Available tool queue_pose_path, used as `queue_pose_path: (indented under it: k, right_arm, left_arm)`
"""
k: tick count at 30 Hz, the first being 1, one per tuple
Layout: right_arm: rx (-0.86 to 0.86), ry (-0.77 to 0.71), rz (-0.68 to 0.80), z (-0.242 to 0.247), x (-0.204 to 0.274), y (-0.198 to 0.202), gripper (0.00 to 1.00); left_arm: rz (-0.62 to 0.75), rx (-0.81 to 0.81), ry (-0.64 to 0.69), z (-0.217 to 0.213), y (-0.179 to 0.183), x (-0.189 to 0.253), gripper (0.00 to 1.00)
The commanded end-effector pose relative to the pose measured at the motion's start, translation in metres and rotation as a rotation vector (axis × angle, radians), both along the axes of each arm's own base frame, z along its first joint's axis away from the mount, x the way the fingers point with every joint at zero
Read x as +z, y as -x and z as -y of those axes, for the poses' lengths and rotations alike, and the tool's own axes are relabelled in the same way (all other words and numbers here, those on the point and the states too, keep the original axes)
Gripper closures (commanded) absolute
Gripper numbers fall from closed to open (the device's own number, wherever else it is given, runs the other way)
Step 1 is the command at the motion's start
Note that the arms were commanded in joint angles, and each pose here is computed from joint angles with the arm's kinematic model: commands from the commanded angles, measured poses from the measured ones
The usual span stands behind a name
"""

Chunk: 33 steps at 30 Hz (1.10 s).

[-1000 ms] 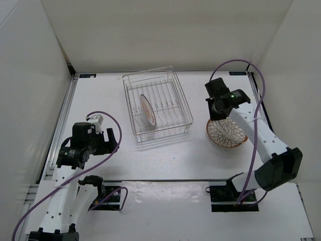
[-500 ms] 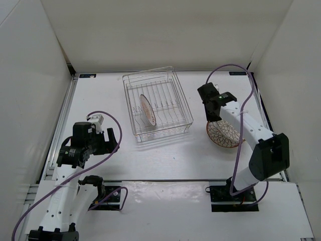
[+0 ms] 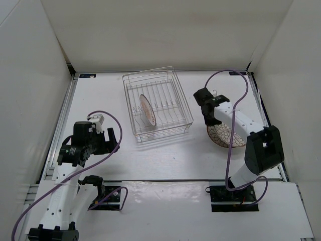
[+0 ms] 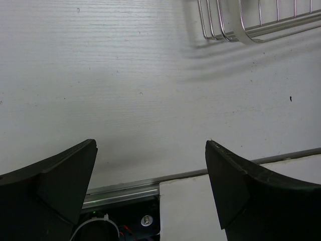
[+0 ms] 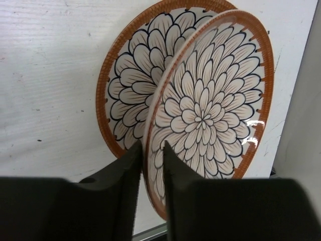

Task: Unload the plates from the dish rack

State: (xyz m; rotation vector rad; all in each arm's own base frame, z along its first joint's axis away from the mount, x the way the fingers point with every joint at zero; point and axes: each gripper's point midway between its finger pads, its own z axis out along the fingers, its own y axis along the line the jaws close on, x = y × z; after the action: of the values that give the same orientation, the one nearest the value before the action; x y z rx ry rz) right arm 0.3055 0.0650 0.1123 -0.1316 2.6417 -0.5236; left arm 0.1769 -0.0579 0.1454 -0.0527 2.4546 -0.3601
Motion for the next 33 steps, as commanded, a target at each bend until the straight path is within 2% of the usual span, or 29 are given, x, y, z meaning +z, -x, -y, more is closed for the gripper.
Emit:
queue_pose_path:
  k: [1, 4, 7, 8, 13, 16, 17, 19, 20, 22, 24, 27, 33]
  right_arm:
    - [-0.013, 0.026, 0.013, 0.002, 0.001, -0.005, 0.68]
    - [-0.022, 0.036, -0.007, 0.001, 0.001, -0.006, 0.64]
    - [-0.031, 0.001, 0.026, -0.003, 0.013, -0.009, 0.51]
    - [-0.024, -0.002, 0.033, -0.004, 0.016, -0.009, 0.43]
    - [0.006, -0.082, 0.138, -0.013, 0.066, -0.02, 0.3]
    - [0.158, -0.308, 0.183, -0.057, 0.092, -0.025, 0.3]
    - [0.296, -0.485, 0.165, -0.094, 0.101, -0.019, 0.32]
    - [0.397, -0.609, 0.21, -0.123, 0.118, -0.018, 0.36]
    - [0.5, -0.744, 0.201, -0.15, 0.131, -0.009, 0.39]
    - [0.625, -0.858, 0.216, -0.181, 0.147, -0.002, 0.39]
    - [0.772, -0.937, 0.254, -0.213, 0.165, 0.006, 0.39]
    - [0.942, -0.979, 0.268, -0.25, 0.178, 0.022, 0.4]
    - [1.047, -0.892, 0.229, -0.304, 0.161, 0.026, 0.4]
  left_arm:
    - [0.011, -0.02, 0.012, 0.004, 0.0, 0.001, 0.0]
    - [0.019, -0.02, 0.013, 0.004, -0.001, 0.002, 0.0]
    - [0.008, -0.024, 0.015, 0.004, -0.001, 0.001, 0.0]
    - [0.003, -0.023, 0.017, 0.005, -0.001, 0.001, 0.0]
    - [0.008, -0.021, 0.013, 0.004, -0.001, 0.0, 0.0]
    - [0.008, -0.022, 0.014, 0.004, -0.001, 0.0, 0.0]
    - [0.007, -0.021, 0.014, 0.004, -0.001, 0.0, 0.0]
    - [0.0, -0.022, 0.015, 0.005, -0.001, 0.0, 0.0]
    - [-0.003, -0.022, 0.014, 0.004, -0.001, -0.001, 0.0]
    - [-0.009, -0.022, 0.015, 0.004, 0.0, -0.002, 0.0]
    - [-0.004, -0.023, 0.013, 0.004, -0.001, -0.001, 0.0]
    - [-0.001, -0.017, 0.012, 0.004, -0.001, -0.001, 0.0]
    - [-0.002, -0.017, 0.008, 0.003, -0.002, -0.001, 0.0]
